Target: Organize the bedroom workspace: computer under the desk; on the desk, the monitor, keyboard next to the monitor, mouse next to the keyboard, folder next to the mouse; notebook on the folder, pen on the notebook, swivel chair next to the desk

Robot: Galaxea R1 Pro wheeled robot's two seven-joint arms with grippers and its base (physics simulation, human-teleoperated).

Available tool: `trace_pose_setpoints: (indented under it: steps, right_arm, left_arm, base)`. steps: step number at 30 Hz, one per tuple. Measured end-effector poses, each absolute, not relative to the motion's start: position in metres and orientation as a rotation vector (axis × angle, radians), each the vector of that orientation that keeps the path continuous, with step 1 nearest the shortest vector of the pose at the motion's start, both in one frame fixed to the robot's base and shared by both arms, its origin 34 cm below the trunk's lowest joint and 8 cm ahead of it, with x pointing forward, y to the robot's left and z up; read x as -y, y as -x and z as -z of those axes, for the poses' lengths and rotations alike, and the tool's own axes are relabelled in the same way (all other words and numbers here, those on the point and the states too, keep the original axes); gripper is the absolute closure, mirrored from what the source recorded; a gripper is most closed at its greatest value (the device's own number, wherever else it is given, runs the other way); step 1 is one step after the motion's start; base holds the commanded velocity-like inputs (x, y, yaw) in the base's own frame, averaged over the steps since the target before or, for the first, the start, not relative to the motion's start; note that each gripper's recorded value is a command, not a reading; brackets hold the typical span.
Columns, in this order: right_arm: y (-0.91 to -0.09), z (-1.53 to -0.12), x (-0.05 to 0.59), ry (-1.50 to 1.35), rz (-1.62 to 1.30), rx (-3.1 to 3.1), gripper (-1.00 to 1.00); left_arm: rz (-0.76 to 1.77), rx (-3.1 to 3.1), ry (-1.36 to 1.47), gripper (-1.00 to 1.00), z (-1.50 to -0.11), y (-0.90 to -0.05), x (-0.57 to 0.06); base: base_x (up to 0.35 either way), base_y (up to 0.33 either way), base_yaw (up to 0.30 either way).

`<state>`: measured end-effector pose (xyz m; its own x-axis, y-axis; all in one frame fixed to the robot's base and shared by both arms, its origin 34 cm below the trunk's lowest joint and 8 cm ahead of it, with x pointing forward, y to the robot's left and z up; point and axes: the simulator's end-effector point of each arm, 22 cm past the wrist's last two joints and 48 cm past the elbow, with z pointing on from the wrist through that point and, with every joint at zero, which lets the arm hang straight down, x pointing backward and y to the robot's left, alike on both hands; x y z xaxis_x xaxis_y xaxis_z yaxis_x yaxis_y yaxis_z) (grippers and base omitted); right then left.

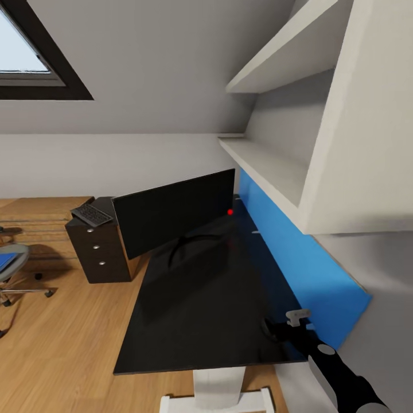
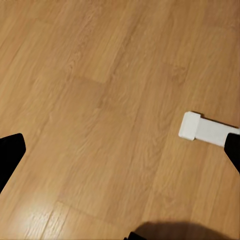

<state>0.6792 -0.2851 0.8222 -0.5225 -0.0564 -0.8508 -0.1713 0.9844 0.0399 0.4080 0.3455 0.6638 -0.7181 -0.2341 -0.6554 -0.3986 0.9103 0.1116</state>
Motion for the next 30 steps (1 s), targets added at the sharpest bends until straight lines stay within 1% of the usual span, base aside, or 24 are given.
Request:
trace_pose_setpoints:
  steps: [30]
  right_arm:
    - [-0.68,-0.799,0.281,0.159,-0.153,-2.136,-1.0]
  left_arm:
    - [-0.31,-2.356,0.462,-1.0,-0.658,-0.429,-0.345]
  base:
    - [0.006,0.0,0.0]
